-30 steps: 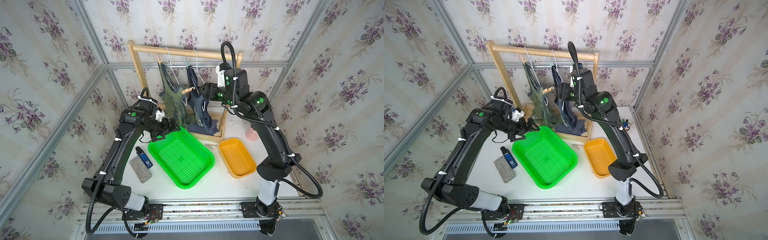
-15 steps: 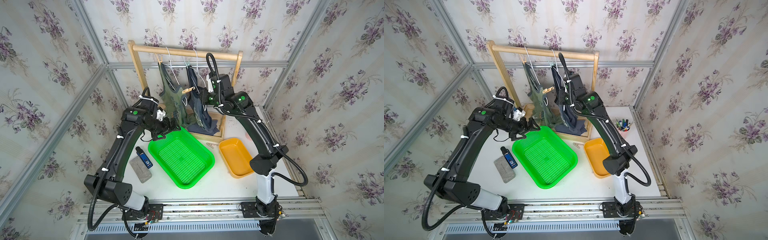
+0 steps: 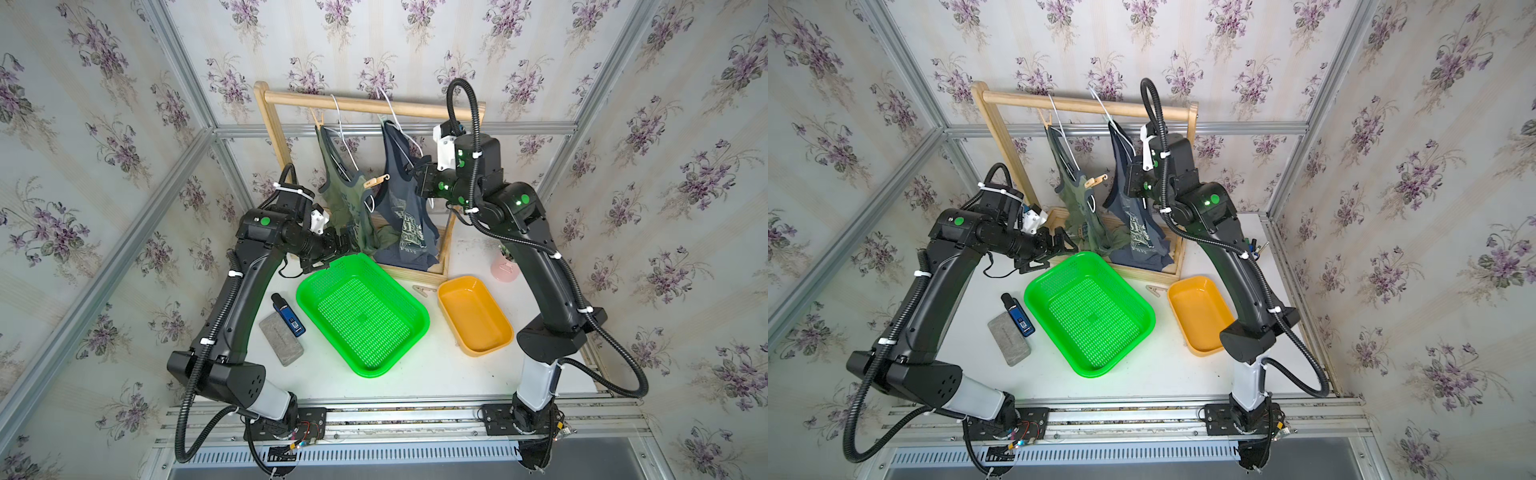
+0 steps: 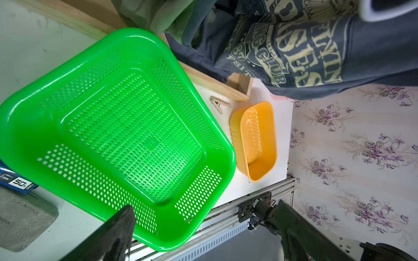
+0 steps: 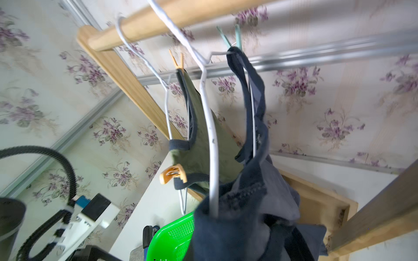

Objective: Remove the clothespins securing tank tops to the hanger
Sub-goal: Pick up the hanger from the clothesline, then remove the clothespin from the hanger.

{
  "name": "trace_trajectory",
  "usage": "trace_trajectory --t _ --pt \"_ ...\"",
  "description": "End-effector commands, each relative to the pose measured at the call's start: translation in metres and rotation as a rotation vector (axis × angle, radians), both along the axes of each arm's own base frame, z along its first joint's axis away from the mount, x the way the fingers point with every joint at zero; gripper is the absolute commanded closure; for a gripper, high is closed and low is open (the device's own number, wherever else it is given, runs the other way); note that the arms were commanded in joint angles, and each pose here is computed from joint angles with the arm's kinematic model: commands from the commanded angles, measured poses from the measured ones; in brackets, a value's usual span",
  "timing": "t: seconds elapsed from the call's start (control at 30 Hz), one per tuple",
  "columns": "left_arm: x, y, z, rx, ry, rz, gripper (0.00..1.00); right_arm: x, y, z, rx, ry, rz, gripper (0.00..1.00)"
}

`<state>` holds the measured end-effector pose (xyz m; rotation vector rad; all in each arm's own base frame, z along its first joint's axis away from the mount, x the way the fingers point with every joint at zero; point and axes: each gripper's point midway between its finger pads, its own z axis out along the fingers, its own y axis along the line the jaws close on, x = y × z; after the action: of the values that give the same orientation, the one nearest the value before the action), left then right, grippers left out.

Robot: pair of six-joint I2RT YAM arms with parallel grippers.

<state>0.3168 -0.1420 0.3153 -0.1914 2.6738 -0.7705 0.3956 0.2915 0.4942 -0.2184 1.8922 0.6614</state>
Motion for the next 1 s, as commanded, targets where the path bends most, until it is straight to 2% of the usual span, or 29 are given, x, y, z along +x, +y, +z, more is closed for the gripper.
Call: trace_trajectory --t 0.0,0.27,0.43,0.63,0.83,0.97 --pt "0.000 0.003 0.005 0.020 -0.008 -0.005 0.01 -0.014 -0.002 0.026 0.033 -0.065 0.040 1.00" --pt "0.011 -0.003 0.031 -0.022 -0.063 0.010 0.01 -0.053 -0.020 0.035 -0.008 -0.062 0.053 1.00" --pt "0.016 -0.008 0.048 -0.060 -0.096 0.017 0.01 -0.078 -0.040 0.020 0.006 -0.045 0.047 1.00" --pt "0.015 -0.008 0.055 -0.079 -0.096 0.047 0.01 -0.125 -0.066 -0.025 0.098 0.017 0.076 1.00" --pt "0.015 -0.009 0.054 -0.082 -0.073 0.097 0.01 -0.162 -0.067 -0.072 0.076 0.093 0.121 1.00" --pt "0.013 -0.014 0.041 -0.066 -0.026 0.122 0.01 -0.182 -0.062 -0.105 0.042 0.144 0.144 1.00"
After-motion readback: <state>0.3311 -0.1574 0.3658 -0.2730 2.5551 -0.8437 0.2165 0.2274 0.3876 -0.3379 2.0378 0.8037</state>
